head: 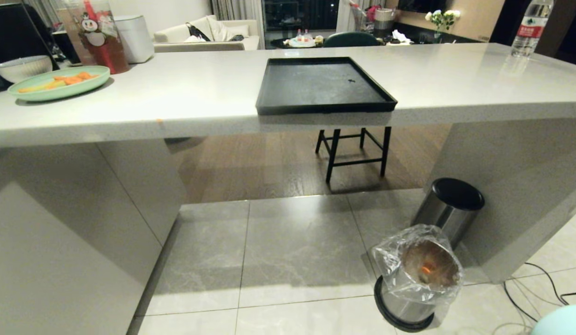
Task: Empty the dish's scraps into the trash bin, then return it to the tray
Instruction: Put the bowl back to the table
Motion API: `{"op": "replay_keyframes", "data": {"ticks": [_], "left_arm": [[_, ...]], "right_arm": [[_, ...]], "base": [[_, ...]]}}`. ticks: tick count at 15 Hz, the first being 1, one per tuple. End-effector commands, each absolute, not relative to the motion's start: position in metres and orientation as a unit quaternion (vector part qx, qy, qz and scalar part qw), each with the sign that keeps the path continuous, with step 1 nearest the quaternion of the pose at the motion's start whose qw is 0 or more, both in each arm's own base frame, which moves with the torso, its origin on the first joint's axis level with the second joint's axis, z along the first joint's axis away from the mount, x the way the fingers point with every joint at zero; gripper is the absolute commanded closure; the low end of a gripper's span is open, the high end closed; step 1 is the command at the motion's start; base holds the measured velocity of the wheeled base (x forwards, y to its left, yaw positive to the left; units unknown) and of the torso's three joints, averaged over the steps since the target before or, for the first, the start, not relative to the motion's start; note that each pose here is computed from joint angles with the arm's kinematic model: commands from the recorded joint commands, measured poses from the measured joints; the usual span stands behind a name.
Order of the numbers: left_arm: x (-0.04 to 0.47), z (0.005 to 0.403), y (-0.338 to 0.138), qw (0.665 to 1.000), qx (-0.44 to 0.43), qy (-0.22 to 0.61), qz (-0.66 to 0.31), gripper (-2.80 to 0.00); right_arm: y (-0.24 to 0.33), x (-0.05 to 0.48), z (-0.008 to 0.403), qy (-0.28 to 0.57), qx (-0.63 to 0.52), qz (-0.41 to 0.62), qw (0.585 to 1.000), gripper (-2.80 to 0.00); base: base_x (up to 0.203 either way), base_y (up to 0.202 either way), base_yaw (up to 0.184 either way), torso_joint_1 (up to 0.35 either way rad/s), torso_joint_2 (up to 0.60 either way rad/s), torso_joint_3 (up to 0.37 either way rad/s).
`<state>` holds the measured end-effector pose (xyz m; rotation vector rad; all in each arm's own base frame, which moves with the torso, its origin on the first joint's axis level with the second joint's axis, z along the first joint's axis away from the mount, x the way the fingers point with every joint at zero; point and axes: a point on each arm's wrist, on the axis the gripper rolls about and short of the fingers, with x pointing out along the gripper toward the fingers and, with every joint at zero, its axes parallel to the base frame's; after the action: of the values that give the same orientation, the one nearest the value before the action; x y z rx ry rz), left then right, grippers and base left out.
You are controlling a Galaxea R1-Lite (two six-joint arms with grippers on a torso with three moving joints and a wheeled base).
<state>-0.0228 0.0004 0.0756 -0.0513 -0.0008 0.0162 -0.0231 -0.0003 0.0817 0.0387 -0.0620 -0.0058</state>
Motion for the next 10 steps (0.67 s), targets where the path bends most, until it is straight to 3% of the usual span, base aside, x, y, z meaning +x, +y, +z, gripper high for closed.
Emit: {"op": "replay_keyframes", "data": {"ticks": [1, 10], "left_arm": [[-0.0228, 0.0756, 0.0004, 1.0, -0.026, -0.001, 0.008, 0.0], [-0.0227, 0.0757, 0.0004, 1.0, -0.025, 0.0, 0.008, 0.0]], "right_arm": [[-0.0003, -0.023, 0.0818, -0.031, 0.019, -0.002, 0.999, 0.0], [-0.0003, -0.023, 0.0818, -0.031, 0.019, -0.002, 0.999, 0.0]], "base": [[0.0, 0.0, 0.0, 0.0, 0.0, 0.0], [0.0, 0.0, 0.0, 0.0, 0.0, 0.0]]}}
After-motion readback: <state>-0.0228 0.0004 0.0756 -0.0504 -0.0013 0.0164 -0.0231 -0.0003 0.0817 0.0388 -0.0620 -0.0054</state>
